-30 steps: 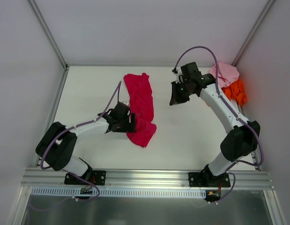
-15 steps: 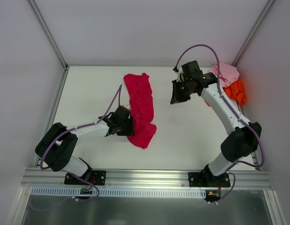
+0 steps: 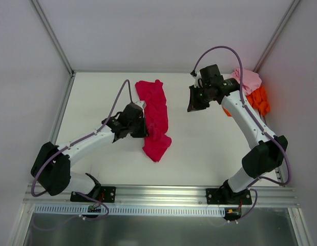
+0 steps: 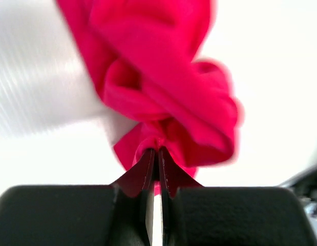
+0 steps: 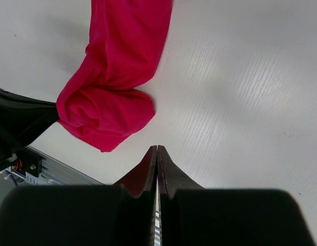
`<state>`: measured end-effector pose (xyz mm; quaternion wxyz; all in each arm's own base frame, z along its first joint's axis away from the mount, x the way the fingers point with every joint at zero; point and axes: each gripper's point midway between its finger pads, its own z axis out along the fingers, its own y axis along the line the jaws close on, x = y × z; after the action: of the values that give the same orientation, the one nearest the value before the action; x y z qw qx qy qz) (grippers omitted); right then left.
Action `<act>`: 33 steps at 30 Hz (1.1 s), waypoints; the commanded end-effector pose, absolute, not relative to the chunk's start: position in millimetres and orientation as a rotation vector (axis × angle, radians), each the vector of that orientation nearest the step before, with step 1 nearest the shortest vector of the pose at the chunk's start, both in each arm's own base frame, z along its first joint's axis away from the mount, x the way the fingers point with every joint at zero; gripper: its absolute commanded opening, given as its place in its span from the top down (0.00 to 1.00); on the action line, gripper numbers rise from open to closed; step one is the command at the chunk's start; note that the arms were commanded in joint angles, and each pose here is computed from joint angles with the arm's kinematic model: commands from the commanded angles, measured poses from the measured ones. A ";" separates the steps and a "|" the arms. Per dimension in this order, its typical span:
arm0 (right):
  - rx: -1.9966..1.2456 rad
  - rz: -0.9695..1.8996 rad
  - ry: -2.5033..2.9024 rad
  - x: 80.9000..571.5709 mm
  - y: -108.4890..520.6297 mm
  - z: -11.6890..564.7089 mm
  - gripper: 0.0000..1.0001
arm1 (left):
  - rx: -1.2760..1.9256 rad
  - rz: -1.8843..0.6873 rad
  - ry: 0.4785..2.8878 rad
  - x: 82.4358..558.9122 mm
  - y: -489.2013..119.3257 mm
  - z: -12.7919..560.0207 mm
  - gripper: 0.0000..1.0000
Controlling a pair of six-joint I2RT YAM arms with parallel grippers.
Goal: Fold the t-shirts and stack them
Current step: Fold the folded rectangular tshirt in 1/3 of the way
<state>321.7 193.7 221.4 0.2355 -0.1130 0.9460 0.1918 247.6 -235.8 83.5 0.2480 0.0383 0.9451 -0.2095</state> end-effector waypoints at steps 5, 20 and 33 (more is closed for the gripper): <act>-0.305 0.556 2.572 317.6 196.6 224.7 0.99 | 0.153 -0.735 2.347 270.4 -263.4 211.5 1.00; -0.320 0.541 2.581 316.3 193.9 217.6 0.99 | 0.200 -0.716 2.442 258.5 -261.4 195.8 0.41; -0.318 0.539 2.579 318.5 195.0 218.5 0.99 | 0.120 -0.560 2.647 238.1 -238.1 145.1 0.13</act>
<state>315.7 191.9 199.8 0.2140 -0.1099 0.9524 0.1873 251.0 -243.2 169.3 0.2602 0.0443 0.9367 -0.2300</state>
